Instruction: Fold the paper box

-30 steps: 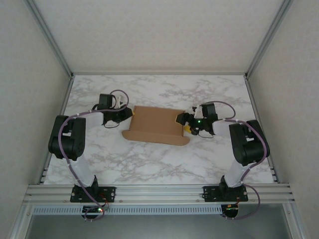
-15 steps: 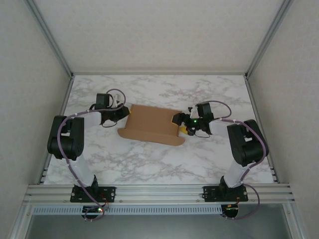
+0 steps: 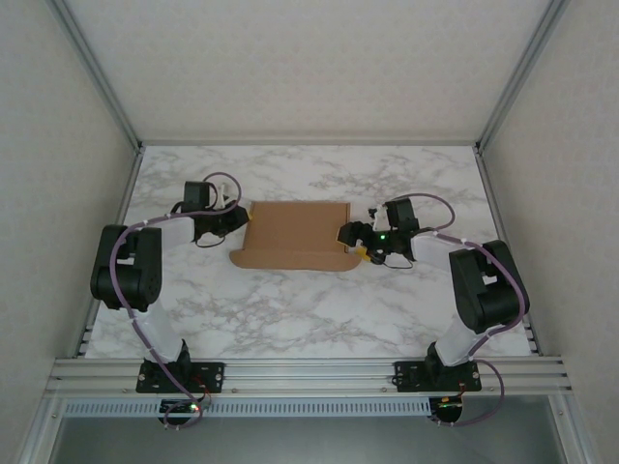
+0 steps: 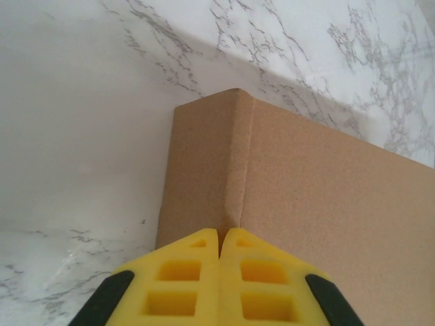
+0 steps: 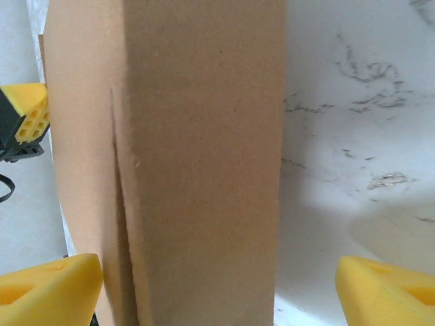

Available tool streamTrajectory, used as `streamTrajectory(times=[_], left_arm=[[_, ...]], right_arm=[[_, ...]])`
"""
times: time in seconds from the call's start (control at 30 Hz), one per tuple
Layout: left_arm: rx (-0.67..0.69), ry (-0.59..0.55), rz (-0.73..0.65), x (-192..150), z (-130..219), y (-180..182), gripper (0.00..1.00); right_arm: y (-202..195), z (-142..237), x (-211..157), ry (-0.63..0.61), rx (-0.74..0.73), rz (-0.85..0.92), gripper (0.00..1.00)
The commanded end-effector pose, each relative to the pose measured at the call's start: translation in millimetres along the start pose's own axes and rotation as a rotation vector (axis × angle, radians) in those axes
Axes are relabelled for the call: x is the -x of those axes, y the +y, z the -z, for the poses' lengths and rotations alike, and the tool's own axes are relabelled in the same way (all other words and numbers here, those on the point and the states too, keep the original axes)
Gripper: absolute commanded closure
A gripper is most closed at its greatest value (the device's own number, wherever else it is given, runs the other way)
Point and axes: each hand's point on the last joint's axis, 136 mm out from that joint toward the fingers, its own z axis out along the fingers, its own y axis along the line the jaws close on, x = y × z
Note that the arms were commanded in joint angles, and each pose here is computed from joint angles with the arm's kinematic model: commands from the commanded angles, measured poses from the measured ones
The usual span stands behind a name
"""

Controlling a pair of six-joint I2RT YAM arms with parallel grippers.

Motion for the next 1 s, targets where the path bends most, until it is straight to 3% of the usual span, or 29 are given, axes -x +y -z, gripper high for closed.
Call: streamTrajectory(times=[0.0,0.47,0.7,0.83,0.97], left_arm=[[0.338,0.169,0.167,-68,2,95,0.99],[0.323,0.169,0.162,-66,-1,93,0.99],[0.271,0.159,0.111,-62,-6,69,0.95],[0.279,0.105,0.057,-48,5,49,0.82],[0.298,0.008,-0.008,-26,27,27,0.71]], right_arm=[[10,2,11,-0.003,0.027,0.017,0.1],[54,-29,22,0.127,0.271,-0.01,0.13],[64,-42,26,0.142,0.315,-0.053,0.3],[60,-38,25,0.123,0.282,-0.078,0.42],[58,-27,22,0.093,0.25,-0.089,0.46]])
